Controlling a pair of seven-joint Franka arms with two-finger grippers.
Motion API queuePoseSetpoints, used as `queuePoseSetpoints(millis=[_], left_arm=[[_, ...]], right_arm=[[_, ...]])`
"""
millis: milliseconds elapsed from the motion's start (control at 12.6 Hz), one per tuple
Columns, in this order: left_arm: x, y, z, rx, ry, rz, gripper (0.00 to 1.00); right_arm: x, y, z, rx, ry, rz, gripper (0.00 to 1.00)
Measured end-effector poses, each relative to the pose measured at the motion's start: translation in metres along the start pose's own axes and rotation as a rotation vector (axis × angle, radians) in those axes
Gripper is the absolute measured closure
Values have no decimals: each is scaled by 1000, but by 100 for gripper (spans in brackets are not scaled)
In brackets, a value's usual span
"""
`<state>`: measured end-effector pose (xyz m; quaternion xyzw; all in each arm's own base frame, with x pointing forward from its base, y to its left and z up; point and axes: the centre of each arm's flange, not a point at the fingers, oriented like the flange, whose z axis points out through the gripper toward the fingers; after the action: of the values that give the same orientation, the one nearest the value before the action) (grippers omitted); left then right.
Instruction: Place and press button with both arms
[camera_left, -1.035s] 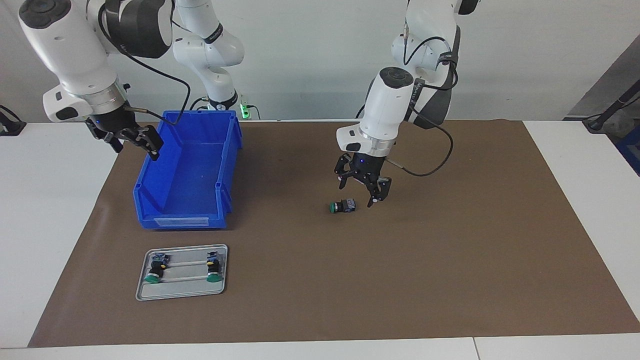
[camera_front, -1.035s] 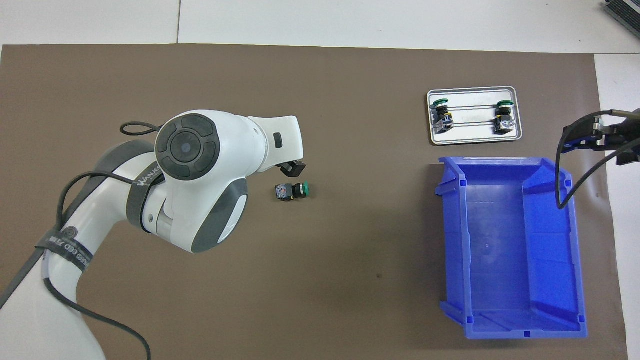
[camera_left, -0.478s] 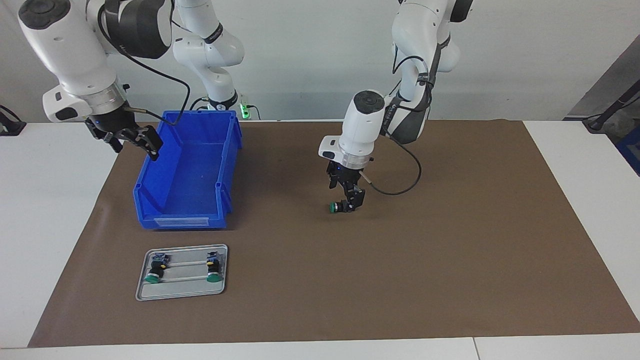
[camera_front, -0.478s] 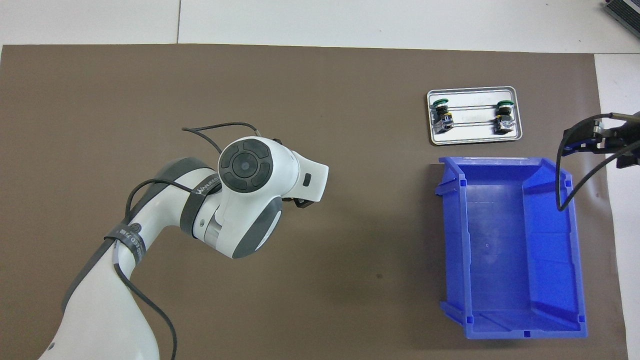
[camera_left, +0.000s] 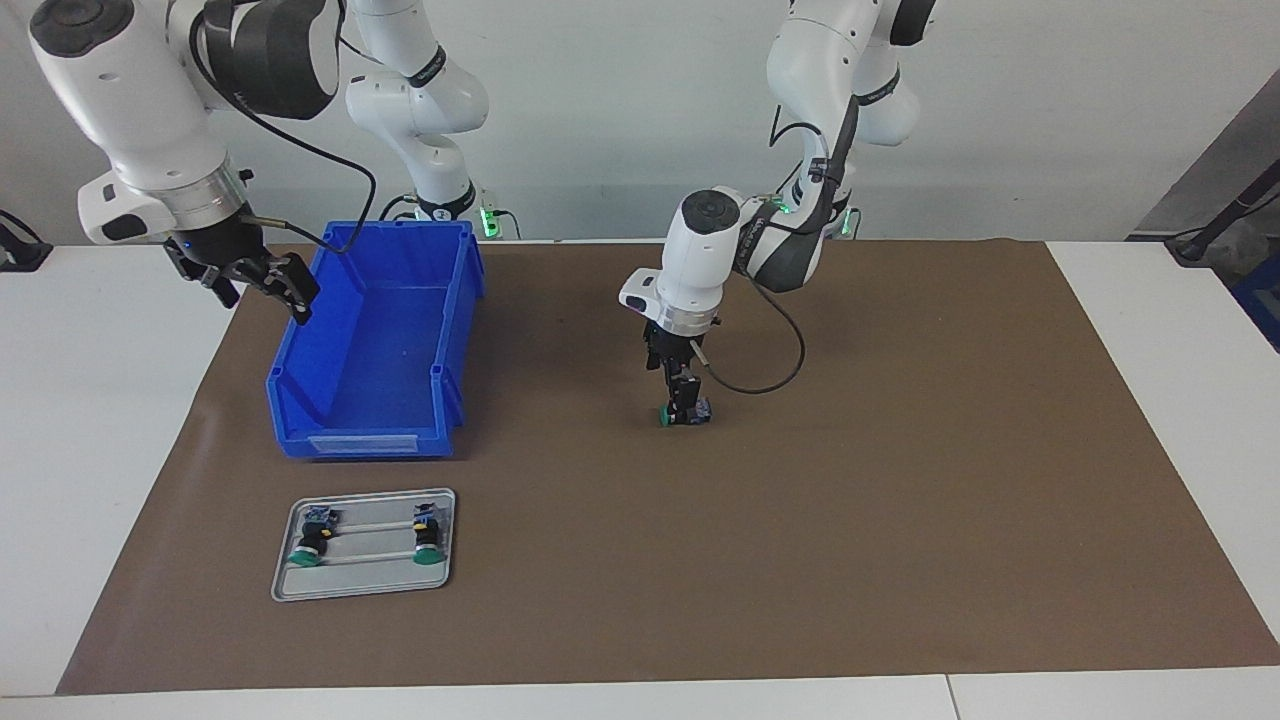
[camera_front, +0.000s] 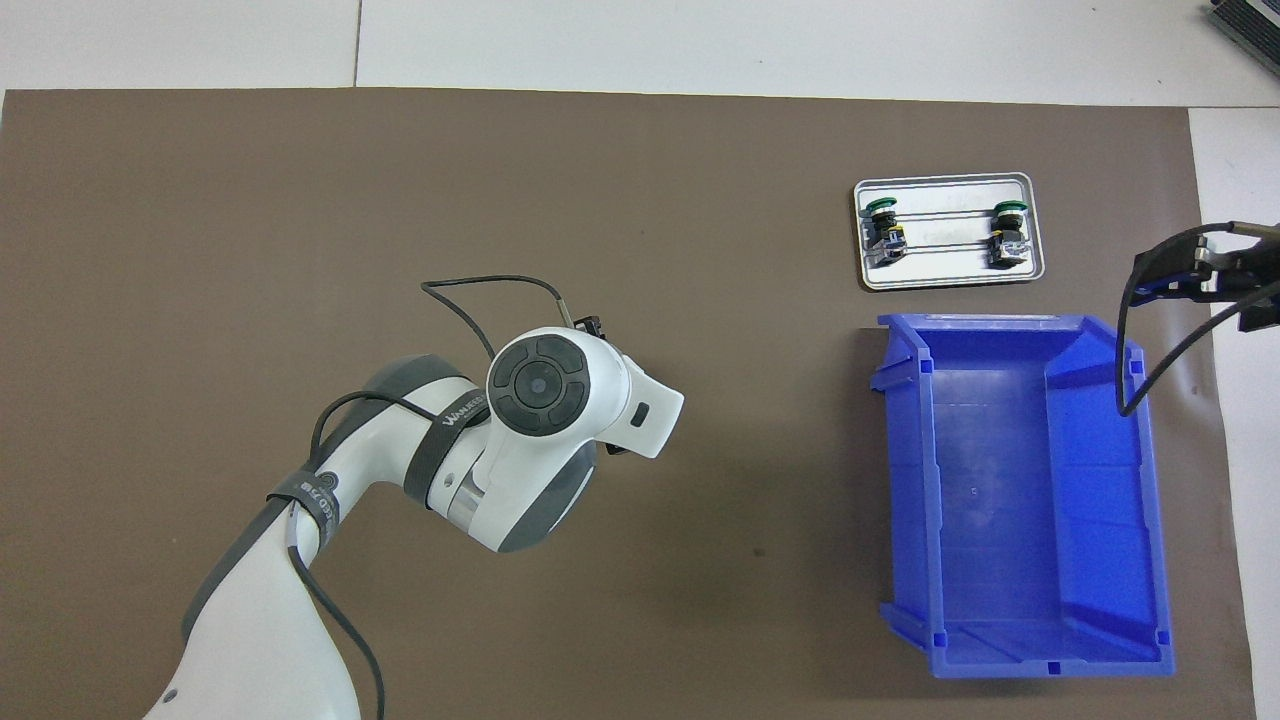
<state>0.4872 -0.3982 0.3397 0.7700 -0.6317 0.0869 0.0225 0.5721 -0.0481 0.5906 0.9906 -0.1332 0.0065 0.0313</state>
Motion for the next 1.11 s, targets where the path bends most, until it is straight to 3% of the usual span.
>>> queuePoseSetpoints(millis=[1115], left_arm=[[-8, -1, 48, -10, -10, 49, 0]], right_arm=[[-3, 1, 1, 0, -3, 0, 0]])
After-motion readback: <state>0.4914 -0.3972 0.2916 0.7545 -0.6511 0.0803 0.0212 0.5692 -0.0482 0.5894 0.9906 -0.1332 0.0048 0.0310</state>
